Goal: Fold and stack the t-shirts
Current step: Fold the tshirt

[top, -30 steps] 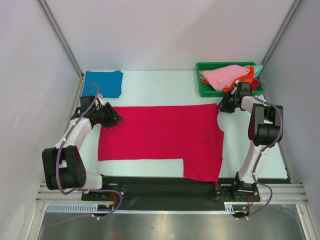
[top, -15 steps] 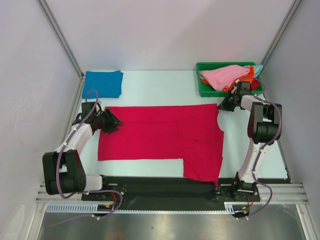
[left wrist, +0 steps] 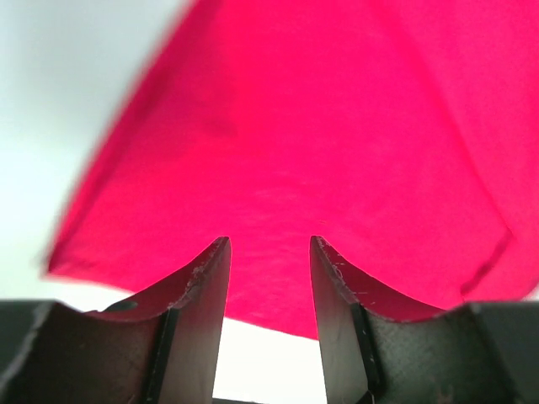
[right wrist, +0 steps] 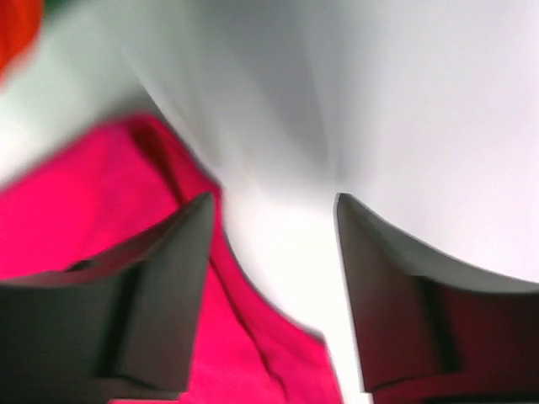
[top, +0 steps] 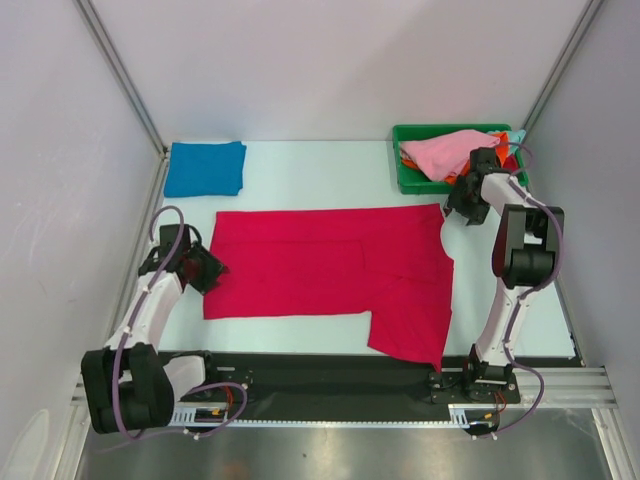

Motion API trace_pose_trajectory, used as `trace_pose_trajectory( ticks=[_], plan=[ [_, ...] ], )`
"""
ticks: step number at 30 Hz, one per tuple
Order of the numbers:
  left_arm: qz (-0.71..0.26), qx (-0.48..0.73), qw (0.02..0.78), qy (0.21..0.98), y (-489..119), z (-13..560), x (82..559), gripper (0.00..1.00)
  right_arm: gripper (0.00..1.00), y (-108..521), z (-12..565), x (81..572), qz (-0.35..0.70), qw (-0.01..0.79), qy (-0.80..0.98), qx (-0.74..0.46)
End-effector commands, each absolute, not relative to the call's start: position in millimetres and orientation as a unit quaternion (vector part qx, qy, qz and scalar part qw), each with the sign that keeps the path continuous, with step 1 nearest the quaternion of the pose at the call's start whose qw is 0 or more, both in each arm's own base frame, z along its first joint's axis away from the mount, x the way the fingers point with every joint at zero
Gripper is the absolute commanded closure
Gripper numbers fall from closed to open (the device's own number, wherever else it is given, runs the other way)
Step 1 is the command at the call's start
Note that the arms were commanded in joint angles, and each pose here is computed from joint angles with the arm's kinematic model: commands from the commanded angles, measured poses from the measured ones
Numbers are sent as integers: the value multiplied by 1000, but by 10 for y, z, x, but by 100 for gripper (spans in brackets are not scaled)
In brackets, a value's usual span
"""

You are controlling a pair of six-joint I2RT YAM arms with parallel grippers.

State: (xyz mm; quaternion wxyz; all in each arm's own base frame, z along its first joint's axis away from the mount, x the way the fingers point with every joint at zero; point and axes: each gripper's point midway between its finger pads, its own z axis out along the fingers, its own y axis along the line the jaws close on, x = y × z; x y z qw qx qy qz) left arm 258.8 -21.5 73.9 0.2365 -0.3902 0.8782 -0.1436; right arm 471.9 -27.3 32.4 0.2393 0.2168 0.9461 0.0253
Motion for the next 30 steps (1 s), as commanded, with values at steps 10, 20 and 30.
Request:
trace_pose_trajectory(
  ticks=[10,20,30],
  plan=[
    [-7,-562,160,811,132,428,1690,59,0,165,1606,3344,14,277,937,211],
    [-17,-554,152,818,184,285,1699,59,0,1055,1629,2717,189,228,948,113],
    [-16,-568,127,813,292,203,1698,52,0,1564,1665,2352,282,223,933,-1]
  ],
)
